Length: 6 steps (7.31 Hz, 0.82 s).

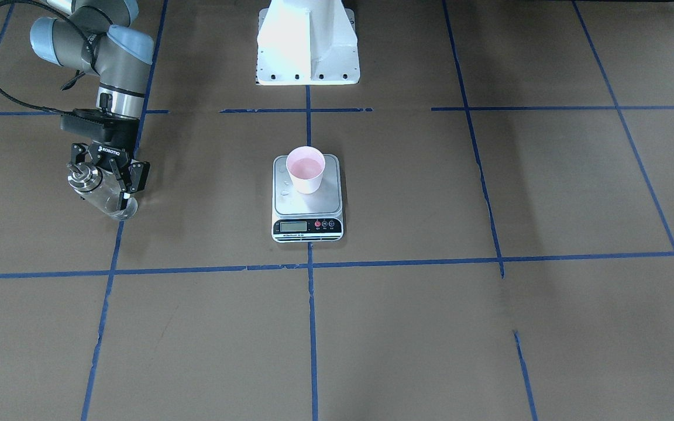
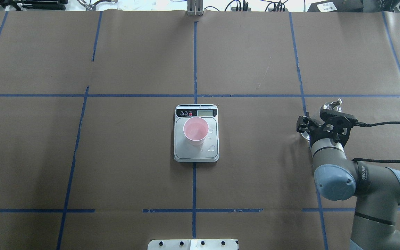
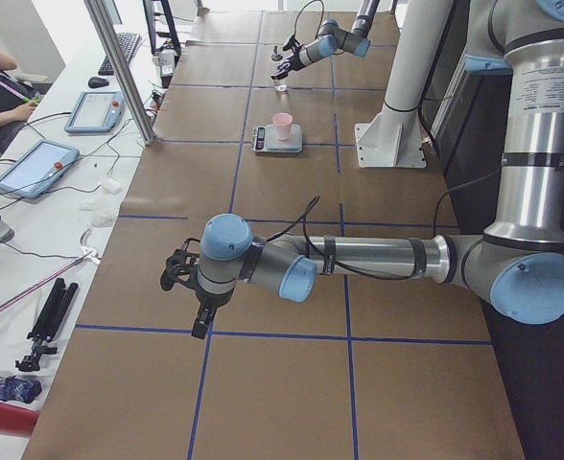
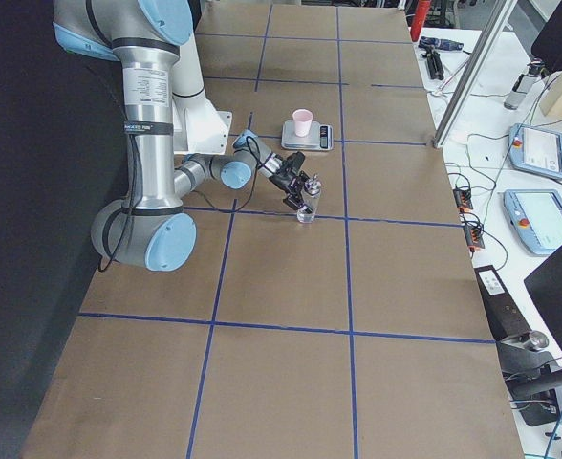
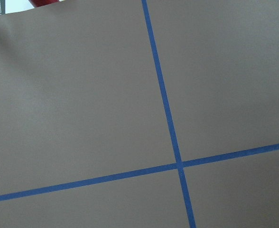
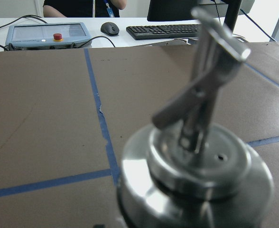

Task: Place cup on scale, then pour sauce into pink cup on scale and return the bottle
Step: 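Lower the glass bottle toward the table with the right gripper, then set the bottle on the table and open the right gripper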

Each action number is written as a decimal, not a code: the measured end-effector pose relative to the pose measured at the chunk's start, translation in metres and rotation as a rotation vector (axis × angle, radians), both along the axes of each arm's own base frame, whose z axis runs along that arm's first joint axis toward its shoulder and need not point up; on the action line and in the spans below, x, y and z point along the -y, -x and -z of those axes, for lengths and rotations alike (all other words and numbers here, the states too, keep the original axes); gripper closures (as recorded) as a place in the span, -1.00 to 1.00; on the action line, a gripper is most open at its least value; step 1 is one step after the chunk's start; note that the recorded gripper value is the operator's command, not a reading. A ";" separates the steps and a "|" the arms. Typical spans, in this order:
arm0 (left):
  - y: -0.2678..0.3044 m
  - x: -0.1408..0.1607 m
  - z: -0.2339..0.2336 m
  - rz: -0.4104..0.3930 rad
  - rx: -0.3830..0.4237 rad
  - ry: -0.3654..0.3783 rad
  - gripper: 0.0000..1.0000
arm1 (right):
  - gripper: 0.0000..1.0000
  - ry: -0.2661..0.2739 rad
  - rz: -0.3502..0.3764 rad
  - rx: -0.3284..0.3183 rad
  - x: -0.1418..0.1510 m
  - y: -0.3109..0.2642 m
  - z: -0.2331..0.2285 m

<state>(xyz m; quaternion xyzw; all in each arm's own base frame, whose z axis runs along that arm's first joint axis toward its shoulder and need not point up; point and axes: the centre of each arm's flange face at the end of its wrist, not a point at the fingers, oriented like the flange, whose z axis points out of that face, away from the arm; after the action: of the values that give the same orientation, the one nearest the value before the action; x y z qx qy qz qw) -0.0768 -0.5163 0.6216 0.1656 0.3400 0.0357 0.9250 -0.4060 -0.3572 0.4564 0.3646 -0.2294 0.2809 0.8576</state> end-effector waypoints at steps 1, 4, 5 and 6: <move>0.000 0.000 0.000 0.000 0.000 0.000 -1.00 | -1.00 0.000 0.000 0.000 0.000 0.000 0.000; 0.000 0.001 0.001 0.000 0.001 -0.001 -1.00 | -1.00 0.008 0.008 0.011 -0.001 -0.001 0.003; 0.000 0.001 0.001 0.000 0.001 -0.001 -1.00 | -1.00 0.010 0.015 0.011 -0.004 -0.001 0.004; 0.000 0.001 0.001 0.000 0.001 0.000 -1.00 | -1.00 0.015 0.027 -0.001 -0.010 -0.001 0.005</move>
<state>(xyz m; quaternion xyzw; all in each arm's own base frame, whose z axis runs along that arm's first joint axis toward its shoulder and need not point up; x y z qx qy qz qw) -0.0768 -0.5170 0.6209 0.1657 0.3397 0.0356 0.9251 -0.4055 -0.3467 0.4515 0.3551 -0.2319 0.2708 0.8642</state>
